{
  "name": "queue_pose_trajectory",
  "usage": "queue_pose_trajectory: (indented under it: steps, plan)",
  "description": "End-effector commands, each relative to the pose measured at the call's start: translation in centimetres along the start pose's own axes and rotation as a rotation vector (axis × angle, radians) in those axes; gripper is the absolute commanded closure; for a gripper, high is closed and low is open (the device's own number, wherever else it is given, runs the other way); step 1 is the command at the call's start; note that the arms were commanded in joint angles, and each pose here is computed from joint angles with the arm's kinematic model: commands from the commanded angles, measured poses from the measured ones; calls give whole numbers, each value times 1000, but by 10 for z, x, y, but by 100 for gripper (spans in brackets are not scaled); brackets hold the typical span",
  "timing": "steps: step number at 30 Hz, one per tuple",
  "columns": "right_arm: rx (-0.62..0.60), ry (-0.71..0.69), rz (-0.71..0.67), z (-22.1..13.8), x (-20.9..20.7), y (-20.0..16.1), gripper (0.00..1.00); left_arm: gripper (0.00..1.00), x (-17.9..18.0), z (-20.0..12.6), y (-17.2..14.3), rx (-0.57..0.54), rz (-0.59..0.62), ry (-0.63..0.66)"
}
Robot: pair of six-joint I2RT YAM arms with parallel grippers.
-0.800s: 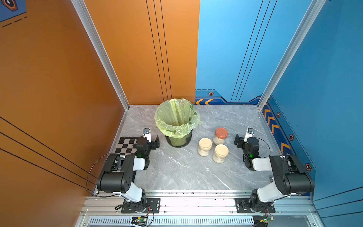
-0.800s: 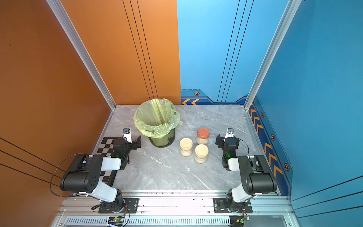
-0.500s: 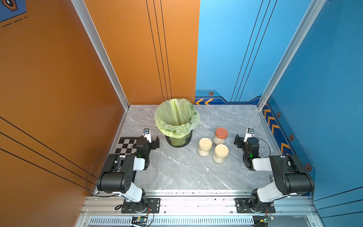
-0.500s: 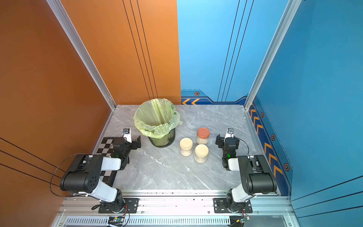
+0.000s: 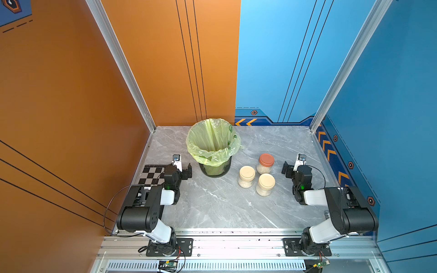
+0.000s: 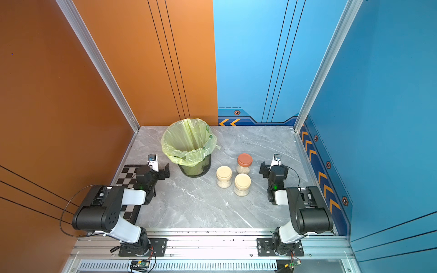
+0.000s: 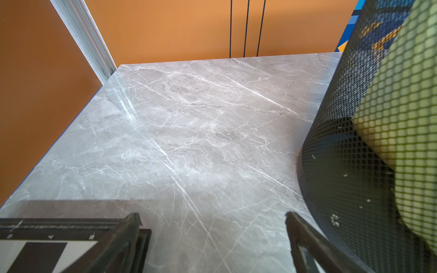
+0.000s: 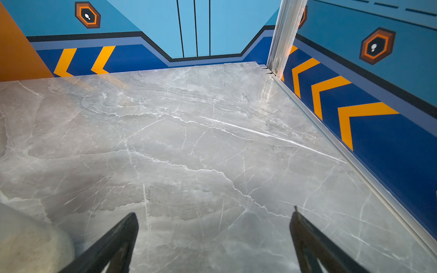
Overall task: Empty moldy rice from jars
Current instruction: Pick up the jar from the center of the board.
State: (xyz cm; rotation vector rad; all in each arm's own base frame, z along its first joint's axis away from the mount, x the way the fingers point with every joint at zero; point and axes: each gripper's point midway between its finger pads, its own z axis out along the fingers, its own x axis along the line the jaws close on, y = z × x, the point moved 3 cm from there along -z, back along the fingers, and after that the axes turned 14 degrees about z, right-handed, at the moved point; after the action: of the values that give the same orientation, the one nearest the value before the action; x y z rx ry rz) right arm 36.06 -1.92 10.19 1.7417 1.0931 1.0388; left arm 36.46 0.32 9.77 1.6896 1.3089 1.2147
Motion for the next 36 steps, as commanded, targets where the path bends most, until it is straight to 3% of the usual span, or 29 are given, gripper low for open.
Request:
queue_pose_trajectory:
  steps: [1,10,17,26,30,36]
  plan:
    - [-21,-19,14,0,-3,4,0,2,-1,3,3,-5,-11,-15]
    - [-19,-89,30,-2,-8,19,0,2,3,-3,8,-22,-9,10]
    - [14,-138,-53,-7,11,46,0,2,5,-15,18,-50,6,55]
    - [-7,-61,-5,-21,49,95,0,2,10,-34,38,-67,46,157]
    - [67,-63,32,-27,64,109,0,2,14,-51,56,-96,57,195]
    - [218,-64,1,-38,90,114,0,2,14,-68,67,3,66,174]
